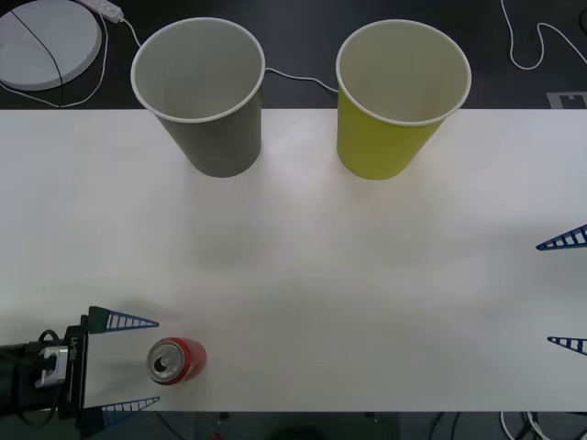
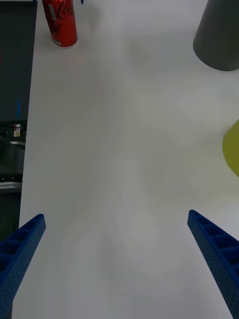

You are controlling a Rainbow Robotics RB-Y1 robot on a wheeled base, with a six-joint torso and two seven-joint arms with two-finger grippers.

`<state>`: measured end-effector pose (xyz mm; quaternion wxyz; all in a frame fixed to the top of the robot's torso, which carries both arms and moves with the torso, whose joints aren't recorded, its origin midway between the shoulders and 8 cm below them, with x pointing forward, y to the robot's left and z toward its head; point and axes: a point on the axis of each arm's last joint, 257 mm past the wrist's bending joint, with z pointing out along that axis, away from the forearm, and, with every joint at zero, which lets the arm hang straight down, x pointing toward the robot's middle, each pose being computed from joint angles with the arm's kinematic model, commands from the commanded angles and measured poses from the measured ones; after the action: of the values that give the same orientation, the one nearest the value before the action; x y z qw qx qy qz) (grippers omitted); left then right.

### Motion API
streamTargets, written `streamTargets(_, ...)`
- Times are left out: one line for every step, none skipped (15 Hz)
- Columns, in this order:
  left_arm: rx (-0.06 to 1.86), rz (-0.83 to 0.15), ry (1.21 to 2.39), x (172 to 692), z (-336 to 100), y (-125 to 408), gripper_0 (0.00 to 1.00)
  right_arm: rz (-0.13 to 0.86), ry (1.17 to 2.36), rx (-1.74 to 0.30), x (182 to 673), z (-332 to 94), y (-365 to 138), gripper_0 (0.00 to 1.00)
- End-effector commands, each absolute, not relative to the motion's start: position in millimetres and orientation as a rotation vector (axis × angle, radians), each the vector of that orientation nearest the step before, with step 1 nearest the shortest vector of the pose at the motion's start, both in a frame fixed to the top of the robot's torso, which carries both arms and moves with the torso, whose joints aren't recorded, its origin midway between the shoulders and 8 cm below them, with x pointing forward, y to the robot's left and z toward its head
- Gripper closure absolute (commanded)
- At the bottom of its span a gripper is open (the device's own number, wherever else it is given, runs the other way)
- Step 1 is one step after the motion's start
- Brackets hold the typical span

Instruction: Put the can into the green bin and the plastic bottle into the gray bin

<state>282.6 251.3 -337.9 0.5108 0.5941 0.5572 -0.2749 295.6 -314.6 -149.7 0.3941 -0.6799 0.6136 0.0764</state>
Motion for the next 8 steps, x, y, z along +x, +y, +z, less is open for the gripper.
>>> streamTargets(1.378, -0.691, 1.335, 285.0, -338.1, 233.8, 0.0, 0.194, 1.557, -1.725, 295.6, -149.7, -314.6, 0.0)
streamTargets(1.364, -0.697, 1.332, 285.7, -338.8, 228.1, 0.0, 0.194, 1.557, -1.725, 295.6, -149.7, -314.6, 0.0)
streamTargets(1.35, -0.7, 1.33, 287.0, -339.7, 222.6, 0.0, 0.194, 1.557, -1.725, 295.6, -149.7, -314.6, 0.0)
streamTargets(1.347, -0.698, 1.331, 288.4, -341.6, 218.8, 0.0, 0.194, 1.557, -1.725, 295.6, -149.7, -314.6, 0.0)
streamTargets(1.337, -0.699, 1.332, 289.5, -343.2, 214.2, 0.0, 0.194, 1.557, -1.725, 295.6, -149.7, -314.6, 0.0)
streamTargets(1.329, -0.701, 1.332, 290.3, -344.2, 210.4, 0.0, 0.194, 1.557, -1.725, 295.6, -149.7, -314.6, 0.0)
streamTargets(1.33, -0.699, 1.332, 291.7, -346.2, 206.6, 0.0, 0.194, 1.557, -1.725, 295.6, -149.7, -314.6, 0.0)
streamTargets(1.324, -0.699, 1.333, 292.6, -347.6, 203.0, 0.0, 0.194, 1.557, -1.725, 295.6, -149.7, -314.6, 0.0)
